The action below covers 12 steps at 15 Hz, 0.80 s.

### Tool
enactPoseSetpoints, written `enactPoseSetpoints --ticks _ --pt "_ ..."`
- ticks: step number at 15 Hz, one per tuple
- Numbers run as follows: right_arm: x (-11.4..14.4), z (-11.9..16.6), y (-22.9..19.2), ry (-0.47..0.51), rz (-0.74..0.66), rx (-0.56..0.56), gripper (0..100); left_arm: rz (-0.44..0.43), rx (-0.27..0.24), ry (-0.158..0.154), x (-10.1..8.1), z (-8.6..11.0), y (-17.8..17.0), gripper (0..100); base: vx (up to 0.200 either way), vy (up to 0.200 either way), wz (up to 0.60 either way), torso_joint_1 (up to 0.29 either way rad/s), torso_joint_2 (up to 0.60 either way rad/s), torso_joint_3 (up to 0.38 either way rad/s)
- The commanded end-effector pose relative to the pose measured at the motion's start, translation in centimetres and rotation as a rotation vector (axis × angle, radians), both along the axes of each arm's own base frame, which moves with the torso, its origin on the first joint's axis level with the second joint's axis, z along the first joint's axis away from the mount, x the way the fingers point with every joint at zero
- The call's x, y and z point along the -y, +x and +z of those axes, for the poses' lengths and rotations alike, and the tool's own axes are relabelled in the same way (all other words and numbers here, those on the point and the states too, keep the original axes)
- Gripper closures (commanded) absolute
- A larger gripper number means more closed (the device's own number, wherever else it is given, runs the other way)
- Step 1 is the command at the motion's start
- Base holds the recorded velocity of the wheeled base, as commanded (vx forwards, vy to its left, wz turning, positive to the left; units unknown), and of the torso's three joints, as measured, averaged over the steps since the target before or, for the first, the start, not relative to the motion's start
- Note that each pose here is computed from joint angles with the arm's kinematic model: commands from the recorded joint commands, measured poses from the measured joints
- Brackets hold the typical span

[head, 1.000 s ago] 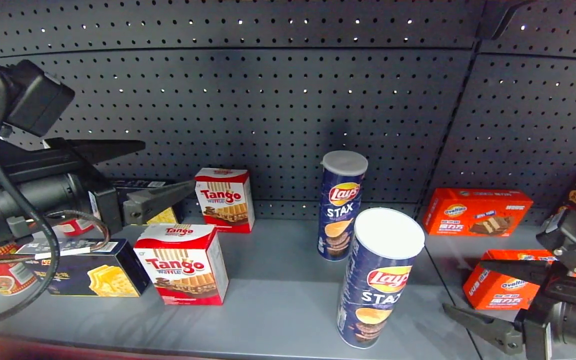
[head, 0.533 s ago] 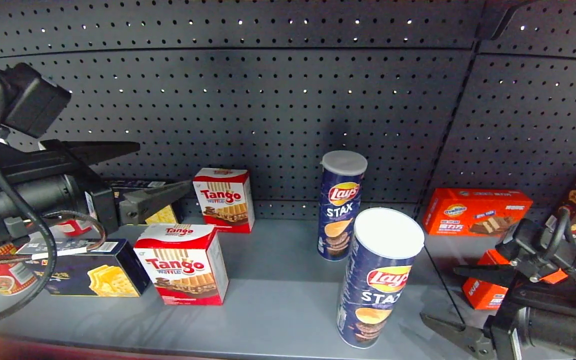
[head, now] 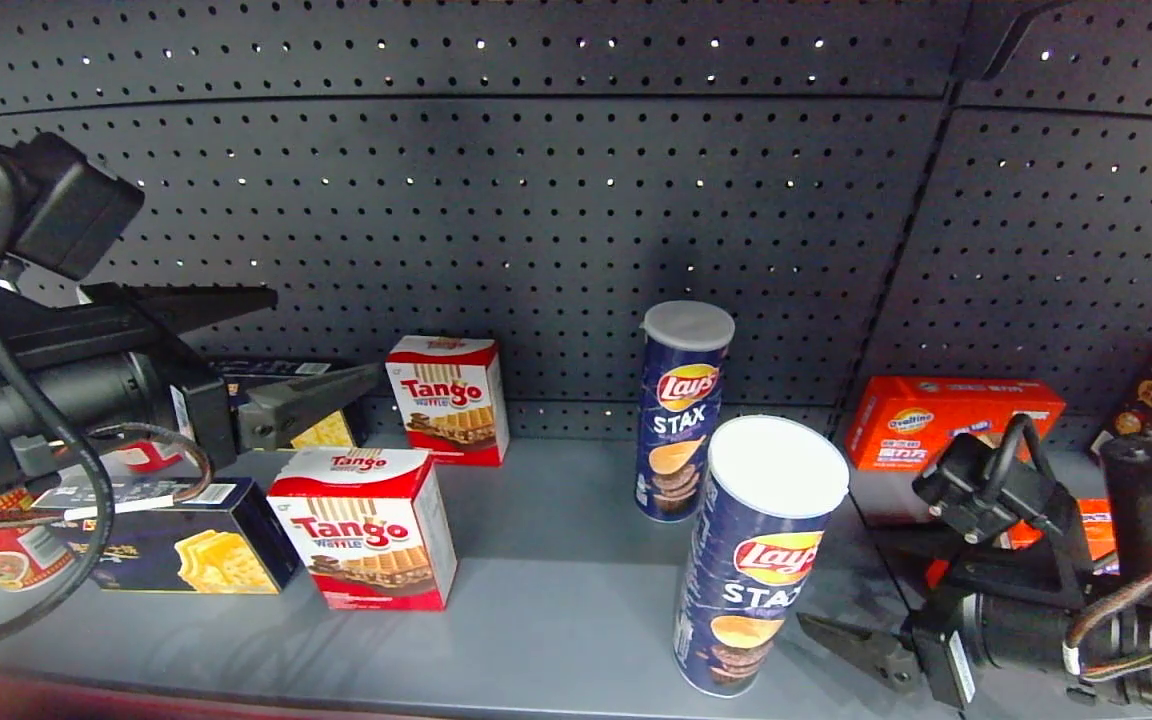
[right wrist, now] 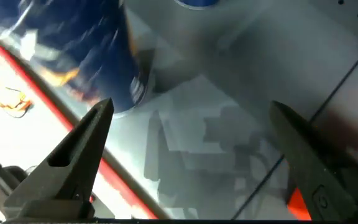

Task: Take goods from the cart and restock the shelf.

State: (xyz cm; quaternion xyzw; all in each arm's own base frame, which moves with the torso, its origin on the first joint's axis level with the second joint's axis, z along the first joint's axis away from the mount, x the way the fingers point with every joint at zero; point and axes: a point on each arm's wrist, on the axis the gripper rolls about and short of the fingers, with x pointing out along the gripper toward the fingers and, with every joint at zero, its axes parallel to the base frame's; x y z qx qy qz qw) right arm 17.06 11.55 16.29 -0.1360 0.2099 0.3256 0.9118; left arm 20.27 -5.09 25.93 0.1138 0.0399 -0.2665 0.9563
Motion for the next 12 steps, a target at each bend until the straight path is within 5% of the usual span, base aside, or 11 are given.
enactPoseSetpoints --ticks 1,12 --pt "-0.6 -0.5 0.8 -0.014 0.003 -0.021 0 0.001 -0.003 0.000 0.0 -0.1 0.0 0 0.000 0.000 0.00 0.000 0.00 0.000" --pt "-1.6 -1.0 1.1 -0.023 0.036 -0.035 0 -0.002 -0.025 0.006 -0.1 -0.9 -0.1 0 0.000 0.000 0.00 0.000 0.00 0.000"
